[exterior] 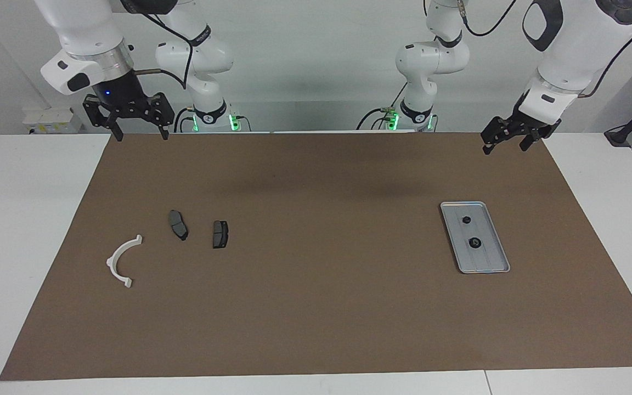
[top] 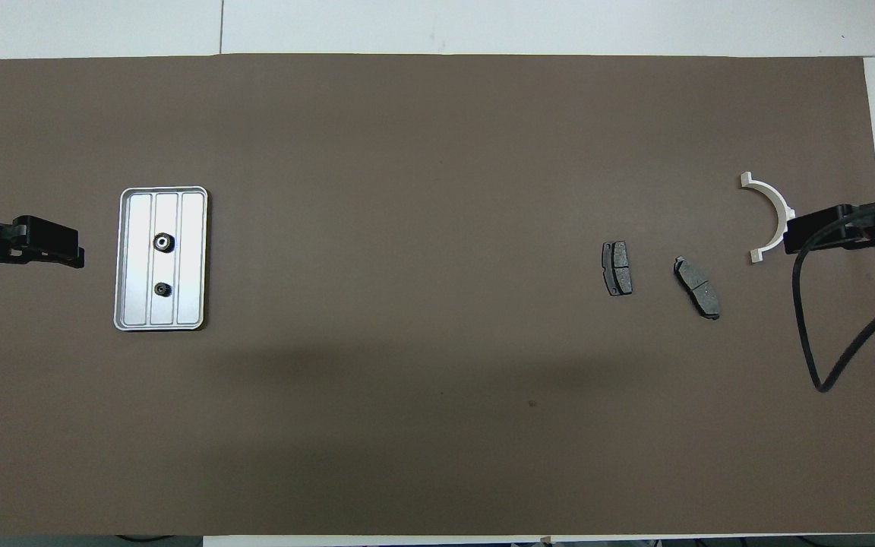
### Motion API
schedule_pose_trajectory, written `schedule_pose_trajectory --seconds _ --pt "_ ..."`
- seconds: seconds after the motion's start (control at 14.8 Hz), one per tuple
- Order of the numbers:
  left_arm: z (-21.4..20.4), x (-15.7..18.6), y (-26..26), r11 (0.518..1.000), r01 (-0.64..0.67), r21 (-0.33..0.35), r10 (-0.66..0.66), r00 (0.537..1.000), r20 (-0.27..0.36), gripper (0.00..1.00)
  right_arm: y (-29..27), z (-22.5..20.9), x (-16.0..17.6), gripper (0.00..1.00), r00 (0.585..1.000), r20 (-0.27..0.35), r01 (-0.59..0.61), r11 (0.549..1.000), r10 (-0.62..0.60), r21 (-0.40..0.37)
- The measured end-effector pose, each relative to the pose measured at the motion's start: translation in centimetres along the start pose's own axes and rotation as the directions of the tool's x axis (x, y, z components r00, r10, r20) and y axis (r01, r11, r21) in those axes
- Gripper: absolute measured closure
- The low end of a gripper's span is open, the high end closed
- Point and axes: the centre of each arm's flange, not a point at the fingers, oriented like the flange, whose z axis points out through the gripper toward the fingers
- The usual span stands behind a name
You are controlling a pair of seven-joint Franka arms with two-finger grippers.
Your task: Place bearing gear from tray to pile
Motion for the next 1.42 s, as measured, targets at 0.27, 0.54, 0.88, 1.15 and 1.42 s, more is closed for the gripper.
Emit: schedule_pose_trajectory --seconds 0.27,0.54,0.88,1.15,1.42 --pt "0.0 0.0 0.0 1.000 0.000 0.000 0.000 1.000 0.000 0.00 0.0 0.0 0.0 0.00 1.000 0.000 0.000 1.000 0.000 0.000" --pt "0.0 0.0 0.0 1.000 0.003 0.000 -0.003 1.000 0.000 0.00 0.0 0.0 0.0 0.00 1.000 0.000 0.001 1.000 -0.001 0.000" --pt "2.3 1.9 -2.8 0.998 0.061 -0.012 -0.062 0.994 -0.092 0.00 0.0 -0.1 -0.1 0.00 1.000 -0.002 0.001 1.000 -0.001 0.000" --pt "9.9 6.2 -3.2 0.997 0.068 -0.020 -0.070 0.992 -0.106 0.00 -0.1 -0.5 -0.3 0.00 1.000 -0.009 0.001 1.000 -0.001 0.000" --pt "18.9 10.0 -3.5 0.997 0.075 -0.025 -0.076 0.995 -0.057 0.00 -0.1 -0.5 -0.3 0.00 1.000 -0.010 0.001 1.000 -0.001 0.000"
